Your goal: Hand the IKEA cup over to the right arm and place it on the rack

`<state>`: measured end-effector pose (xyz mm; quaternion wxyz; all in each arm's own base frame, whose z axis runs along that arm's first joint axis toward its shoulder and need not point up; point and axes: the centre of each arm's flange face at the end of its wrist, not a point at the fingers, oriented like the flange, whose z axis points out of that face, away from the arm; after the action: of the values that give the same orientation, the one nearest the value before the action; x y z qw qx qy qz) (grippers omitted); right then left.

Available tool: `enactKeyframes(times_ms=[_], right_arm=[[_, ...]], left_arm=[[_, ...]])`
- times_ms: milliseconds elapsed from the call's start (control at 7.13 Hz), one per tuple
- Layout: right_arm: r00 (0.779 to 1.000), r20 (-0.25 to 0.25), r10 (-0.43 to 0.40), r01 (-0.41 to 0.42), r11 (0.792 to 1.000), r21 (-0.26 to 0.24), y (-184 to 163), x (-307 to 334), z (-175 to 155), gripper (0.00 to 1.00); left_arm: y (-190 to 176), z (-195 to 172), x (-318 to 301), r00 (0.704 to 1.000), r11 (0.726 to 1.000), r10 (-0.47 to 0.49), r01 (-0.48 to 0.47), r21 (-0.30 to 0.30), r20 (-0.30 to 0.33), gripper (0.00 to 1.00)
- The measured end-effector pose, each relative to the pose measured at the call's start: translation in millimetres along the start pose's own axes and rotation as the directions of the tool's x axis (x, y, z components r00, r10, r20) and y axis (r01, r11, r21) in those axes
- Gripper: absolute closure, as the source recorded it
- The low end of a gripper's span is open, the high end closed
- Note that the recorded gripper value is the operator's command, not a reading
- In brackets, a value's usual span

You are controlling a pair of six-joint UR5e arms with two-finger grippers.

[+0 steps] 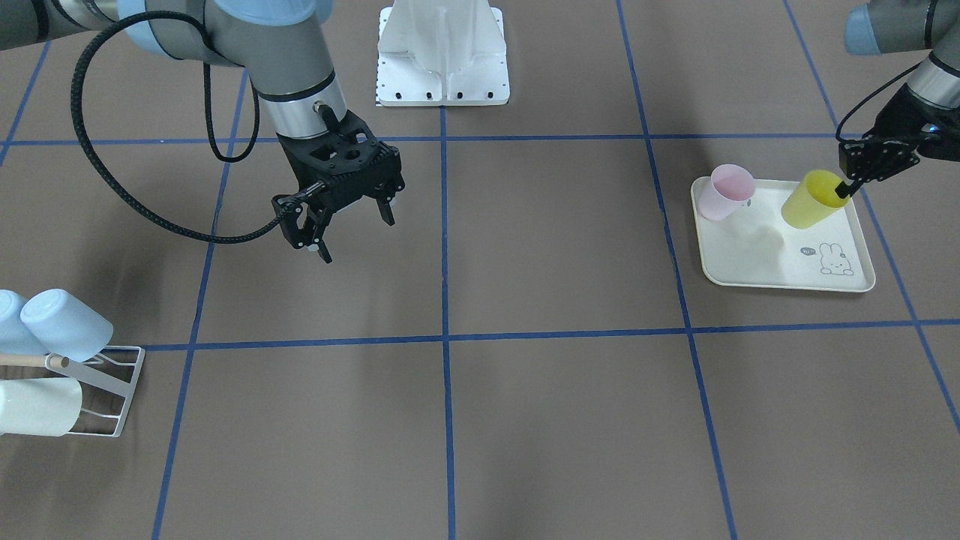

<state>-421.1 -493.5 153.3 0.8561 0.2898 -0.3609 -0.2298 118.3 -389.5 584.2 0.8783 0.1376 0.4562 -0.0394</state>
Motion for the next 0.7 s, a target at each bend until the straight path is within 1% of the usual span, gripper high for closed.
enactKeyframes(times_ms=[140, 280, 421, 561, 701], right_arm=[[1.0, 0.008, -0.024, 0.024, 0.998, 0.053, -1.3, 0.9, -1.5, 0.0], [0.999, 0.026, -0.044, 0.041, 0.993, 0.11, 1.3, 2.5, -1.2, 0.0], [0.997, 0.046, -0.062, 0.054, 0.986, 0.161, 5.1, 2.6, -0.5, 0.0], [0.996, 0.051, -0.074, 0.062, 0.978, 0.201, 7.4, 0.7, -0.3, 0.0], [0.996, 0.035, -0.079, 0.069, 0.971, 0.23, 9.2, -4.0, 0.9, 0.0]], left_arm=[[-23.9, -9.2, 13.2, 0.999, 1.0, -0.015, 0.015, -0.002, -0.05, 1.0], [-49.1, -22.4, 26.6, 0.993, 0.999, -0.034, 0.033, -0.012, -0.109, 1.0], [-74.6, -39.4, 43.7, 0.981, 0.996, -0.083, 0.079, -0.029, -0.177, 1.0], [-98.7, -58.4, 70.5, 0.955, 0.987, -0.16, 0.149, -0.059, -0.25, 1.0], [-118.7, -78.6, 104.5, 0.923, 0.973, -0.231, 0.214, -0.089, -0.308, 1.0]])
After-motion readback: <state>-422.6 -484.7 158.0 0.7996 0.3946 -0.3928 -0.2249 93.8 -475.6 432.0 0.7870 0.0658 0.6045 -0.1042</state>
